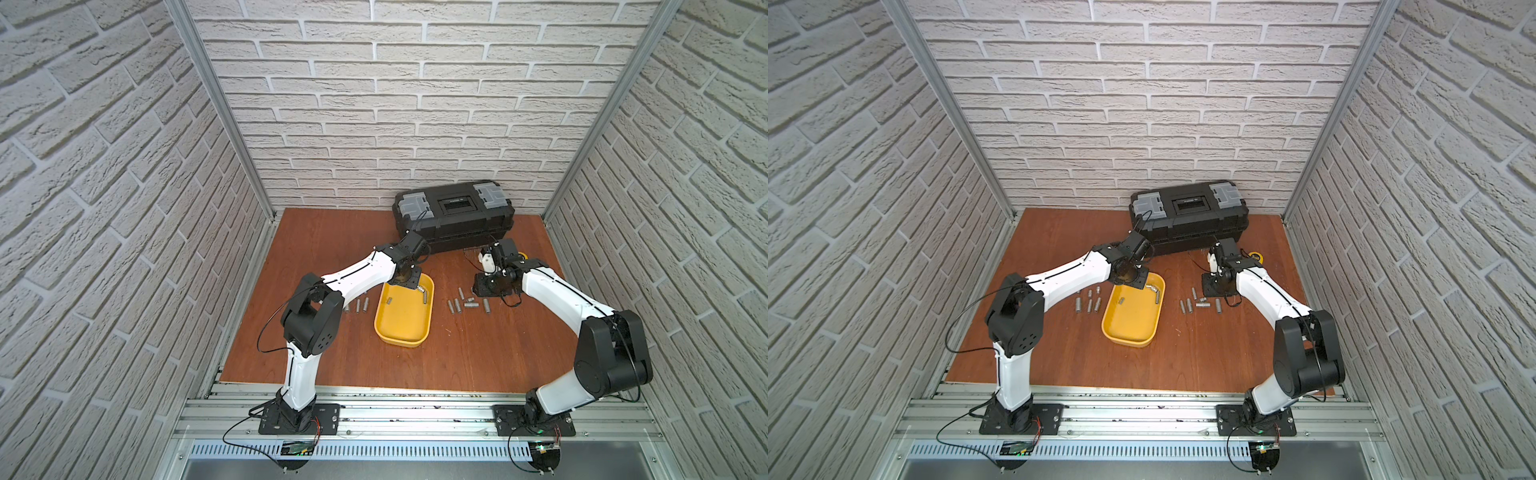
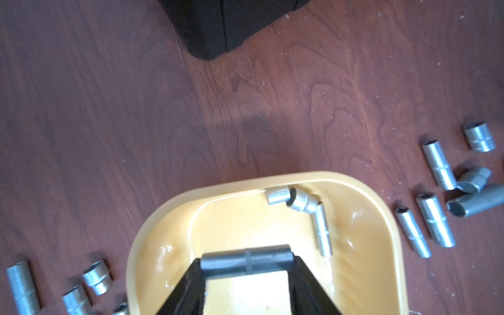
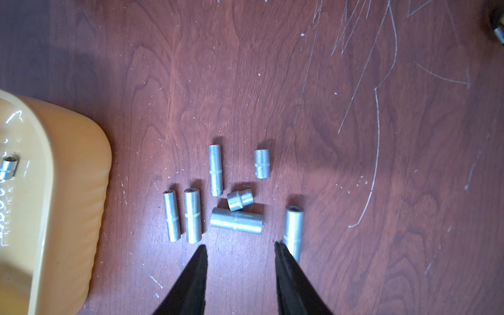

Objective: Take out the socket from the storage box
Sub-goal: Pick up the socket head from the storage box, then place the socket head at the center of the board.

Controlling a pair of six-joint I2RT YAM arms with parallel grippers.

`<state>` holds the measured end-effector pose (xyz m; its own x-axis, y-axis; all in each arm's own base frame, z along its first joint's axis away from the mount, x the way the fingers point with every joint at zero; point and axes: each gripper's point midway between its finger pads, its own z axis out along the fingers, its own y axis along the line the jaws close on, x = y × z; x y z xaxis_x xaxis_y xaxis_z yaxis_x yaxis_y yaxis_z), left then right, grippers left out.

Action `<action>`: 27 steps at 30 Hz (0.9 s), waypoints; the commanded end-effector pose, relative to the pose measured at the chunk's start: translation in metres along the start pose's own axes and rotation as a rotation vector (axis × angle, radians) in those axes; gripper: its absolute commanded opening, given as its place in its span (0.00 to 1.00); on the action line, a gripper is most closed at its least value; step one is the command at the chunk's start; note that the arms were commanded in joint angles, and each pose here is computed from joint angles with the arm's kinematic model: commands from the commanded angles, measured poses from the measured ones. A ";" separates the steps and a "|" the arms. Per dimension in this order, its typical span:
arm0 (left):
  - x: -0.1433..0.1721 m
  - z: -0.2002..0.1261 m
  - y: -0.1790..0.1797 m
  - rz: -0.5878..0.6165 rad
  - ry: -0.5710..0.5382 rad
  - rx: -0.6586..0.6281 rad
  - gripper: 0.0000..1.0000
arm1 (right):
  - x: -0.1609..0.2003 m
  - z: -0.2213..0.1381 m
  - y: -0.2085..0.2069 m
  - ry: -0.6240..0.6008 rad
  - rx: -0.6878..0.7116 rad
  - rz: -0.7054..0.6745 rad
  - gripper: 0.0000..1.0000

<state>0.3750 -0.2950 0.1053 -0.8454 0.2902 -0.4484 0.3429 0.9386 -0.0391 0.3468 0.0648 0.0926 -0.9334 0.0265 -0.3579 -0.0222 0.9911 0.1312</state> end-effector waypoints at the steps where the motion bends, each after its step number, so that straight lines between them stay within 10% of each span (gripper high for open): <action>1: -0.006 -0.019 0.020 -0.011 -0.027 -0.028 0.44 | 0.000 0.004 0.000 0.002 -0.009 0.008 0.42; 27: 0.029 0.040 0.161 -0.184 0.165 -0.136 0.47 | 0.004 0.000 0.001 -0.002 -0.015 0.013 0.42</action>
<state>0.4224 -0.1460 0.0640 -0.9394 0.1230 -0.3199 0.1217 0.9923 0.0240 0.3435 0.0658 0.0890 -0.9377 0.0295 -0.3462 -0.0203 0.9900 0.1393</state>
